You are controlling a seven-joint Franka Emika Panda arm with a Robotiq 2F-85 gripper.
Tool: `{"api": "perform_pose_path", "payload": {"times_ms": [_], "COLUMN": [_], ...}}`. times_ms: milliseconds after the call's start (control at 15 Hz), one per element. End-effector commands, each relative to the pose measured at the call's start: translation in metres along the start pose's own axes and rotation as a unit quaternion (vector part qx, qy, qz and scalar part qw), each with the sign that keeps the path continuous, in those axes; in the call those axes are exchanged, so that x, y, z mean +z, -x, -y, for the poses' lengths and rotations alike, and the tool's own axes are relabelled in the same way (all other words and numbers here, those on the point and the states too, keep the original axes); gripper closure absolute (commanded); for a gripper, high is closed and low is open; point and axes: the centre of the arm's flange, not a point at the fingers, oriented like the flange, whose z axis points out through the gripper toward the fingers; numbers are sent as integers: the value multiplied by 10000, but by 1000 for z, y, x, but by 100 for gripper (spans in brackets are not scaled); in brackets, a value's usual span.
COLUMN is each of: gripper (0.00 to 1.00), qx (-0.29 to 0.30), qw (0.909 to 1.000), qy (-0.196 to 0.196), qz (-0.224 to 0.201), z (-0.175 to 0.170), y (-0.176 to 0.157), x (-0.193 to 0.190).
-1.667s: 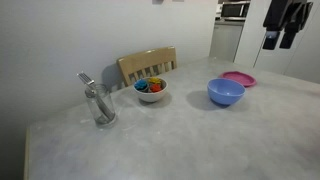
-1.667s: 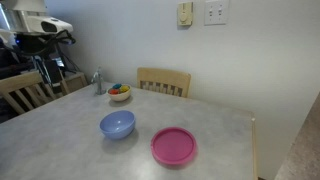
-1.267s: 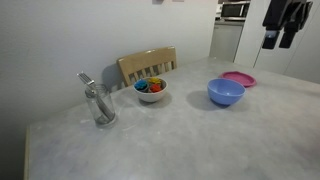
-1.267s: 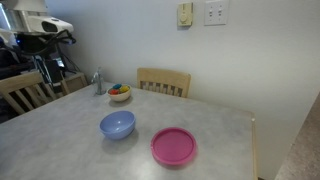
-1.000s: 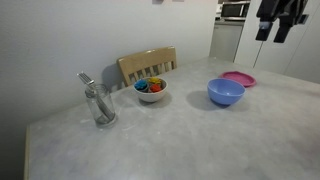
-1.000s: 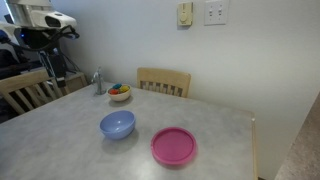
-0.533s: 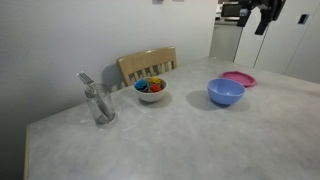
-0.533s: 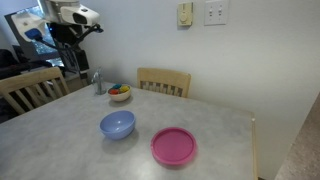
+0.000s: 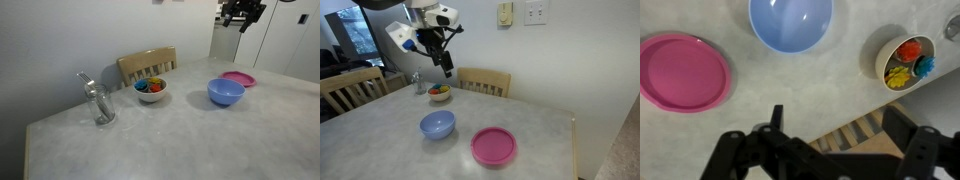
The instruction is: Place the pink plate on the blue bowl
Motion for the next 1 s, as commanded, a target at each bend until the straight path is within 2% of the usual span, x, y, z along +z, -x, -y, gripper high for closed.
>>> {"api": "perform_pose_path", "payload": {"times_ms": [0, 133, 333, 467, 667, 733, 933], "gripper": [0, 0, 0, 0, 0, 0, 0], "qx": [68, 163, 171, -153, -692, -753, -720], "qw": [10000, 9998, 9998, 9979, 9864, 9841, 9855], "qy": [38, 90, 100, 626, 1439, 1562, 1492], "qz": [-50, -74, -78, 19, 389, 379, 366], "z": [-10, -24, -25, -28, -47, -54, -72], "y": [-7, -17, -22, -23, -34, -37, -49], "x": [5, 16, 20, 32, 54, 63, 100]}}
